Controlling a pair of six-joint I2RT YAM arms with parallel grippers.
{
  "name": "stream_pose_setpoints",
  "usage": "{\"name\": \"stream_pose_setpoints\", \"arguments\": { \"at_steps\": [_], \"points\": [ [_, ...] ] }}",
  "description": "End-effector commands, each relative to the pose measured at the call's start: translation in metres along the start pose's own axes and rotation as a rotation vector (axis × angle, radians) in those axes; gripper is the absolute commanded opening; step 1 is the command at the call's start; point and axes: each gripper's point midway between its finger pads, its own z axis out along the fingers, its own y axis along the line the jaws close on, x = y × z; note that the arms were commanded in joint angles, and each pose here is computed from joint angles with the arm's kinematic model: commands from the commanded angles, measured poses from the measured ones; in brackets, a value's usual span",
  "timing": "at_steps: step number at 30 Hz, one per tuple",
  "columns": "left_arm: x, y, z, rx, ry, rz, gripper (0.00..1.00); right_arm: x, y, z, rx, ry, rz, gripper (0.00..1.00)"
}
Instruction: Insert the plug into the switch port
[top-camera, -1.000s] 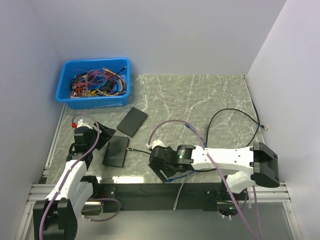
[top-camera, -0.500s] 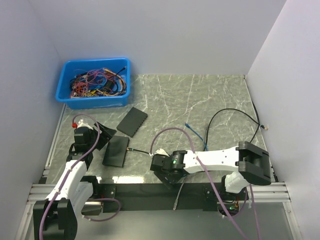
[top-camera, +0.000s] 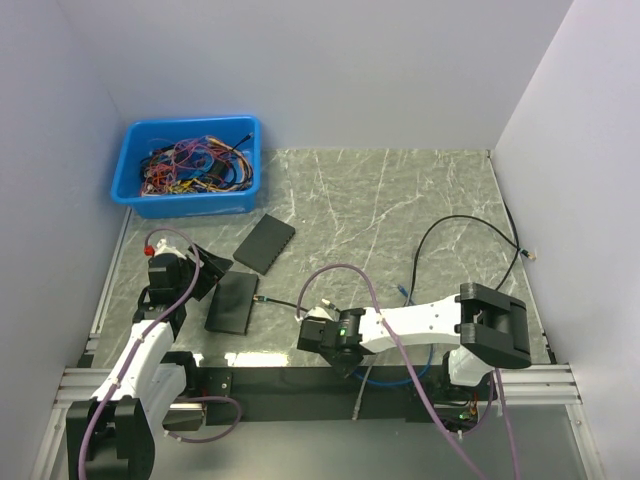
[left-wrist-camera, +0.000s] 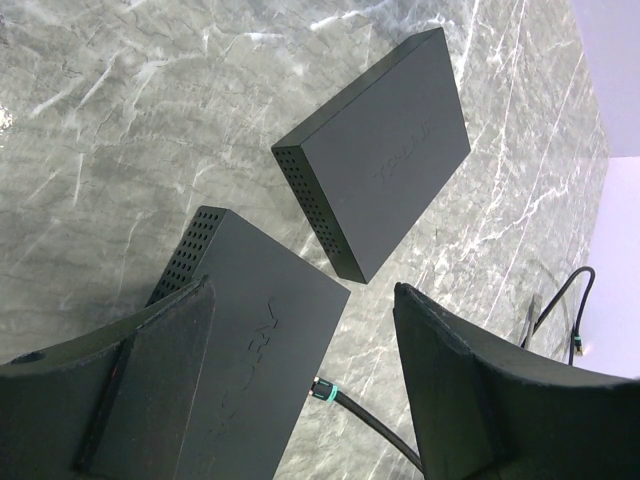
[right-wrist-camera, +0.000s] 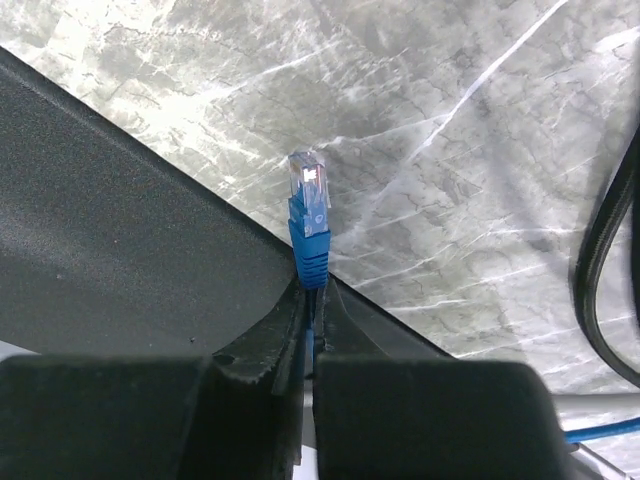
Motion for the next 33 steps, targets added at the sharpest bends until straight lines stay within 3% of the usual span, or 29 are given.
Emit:
{"name": "stream_pose_setpoints", "arguments": {
  "at_steps": [1, 7, 14, 17, 26, 33],
  "points": [
    [-0.005, -0.005, 0.0, 0.021, -0.016, 0.018, 0.77, -0.008, -0.017, -0.001, 0.087, -0.054, -0.012, 0.0],
    [-0.014, -0.024, -0.006, 0.063, -0.019, 0.018, 0.76, -0.049, -0.009, -0.031, 0.072, -0.243, -0.015, 0.0],
    [-0.02, -0.052, -0.028, 0.13, -0.018, 0.011, 0.7, -0.123, 0.003, -0.085, -0.018, -0.642, 0.031, 0.0],
    [-0.01, -0.065, -0.036, 0.184, 0.03, -0.019, 0.67, -0.145, 0.003, -0.099, 0.002, -0.74, 0.031, 0.0],
    [0.025, -0.104, -0.058, 0.32, 0.124, -0.042, 0.63, -0.199, 0.023, -0.116, 0.024, -0.857, -0.014, 0.0],
    [0.044, -0.109, -0.052, 0.325, 0.174, -0.036, 0.59, -0.229, 0.034, -0.12, 0.035, -0.889, -0.047, 0.0]
  ]
}}
